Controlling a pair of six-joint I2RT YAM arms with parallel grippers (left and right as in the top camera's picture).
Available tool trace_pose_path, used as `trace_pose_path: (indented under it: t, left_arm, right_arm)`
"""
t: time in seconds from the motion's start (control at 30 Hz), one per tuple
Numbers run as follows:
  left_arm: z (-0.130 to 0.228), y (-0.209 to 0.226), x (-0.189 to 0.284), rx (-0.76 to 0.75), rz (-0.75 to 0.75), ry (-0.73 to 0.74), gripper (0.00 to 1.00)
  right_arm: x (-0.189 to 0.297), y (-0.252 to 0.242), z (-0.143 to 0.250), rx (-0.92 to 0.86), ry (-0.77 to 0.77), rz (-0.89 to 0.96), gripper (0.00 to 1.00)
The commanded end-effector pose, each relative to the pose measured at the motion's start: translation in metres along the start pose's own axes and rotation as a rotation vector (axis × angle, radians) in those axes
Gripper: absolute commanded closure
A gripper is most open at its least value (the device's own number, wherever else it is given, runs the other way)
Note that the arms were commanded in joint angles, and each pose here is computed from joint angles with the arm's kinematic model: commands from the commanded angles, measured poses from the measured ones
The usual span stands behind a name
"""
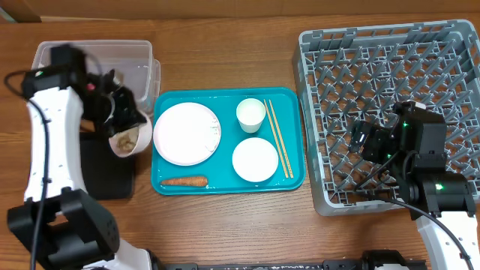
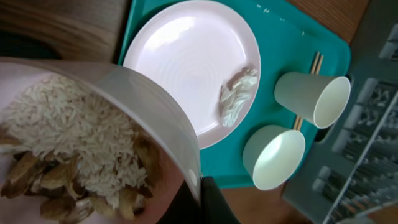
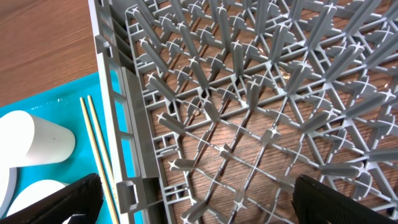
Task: Sort waste into correct bins and load items into the dishwasher
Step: 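Tip the pink plate over the black tray to dump the rice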
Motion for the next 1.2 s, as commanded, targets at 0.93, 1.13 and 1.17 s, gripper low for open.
trace_pose_path:
  t: [0.93, 1.13, 1.17]
  left_arm:
    - [0.055, 0.115, 0.037, 0.016, 0.548, -0.527, 0.96]
    - [0.054, 0.113, 0.039, -0.176, 0.512, -0.602, 0.96]
    - [0.054, 0.111, 0.04, -0.201, 0.514, -0.617, 0.96]
  right_arm:
    - [0.007, 0.003, -0.009, 0.001, -0.038, -0.01, 0.0]
    - [0.007, 0.003, -0.009, 0.001, -0.038, -0.01, 0.0]
    - [0.007, 0.003, -0.009, 0.001, -0.038, -0.01, 0.0]
Point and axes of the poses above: each gripper's point midway between its finger pads, its own x axis back along the fingers, its own y axis along the line the jaws close on, z = x × y, the point moved 6 cm from there along x, back along the fingers, and after that the axes turned 13 degrees about -x, right-handed, at the moved point
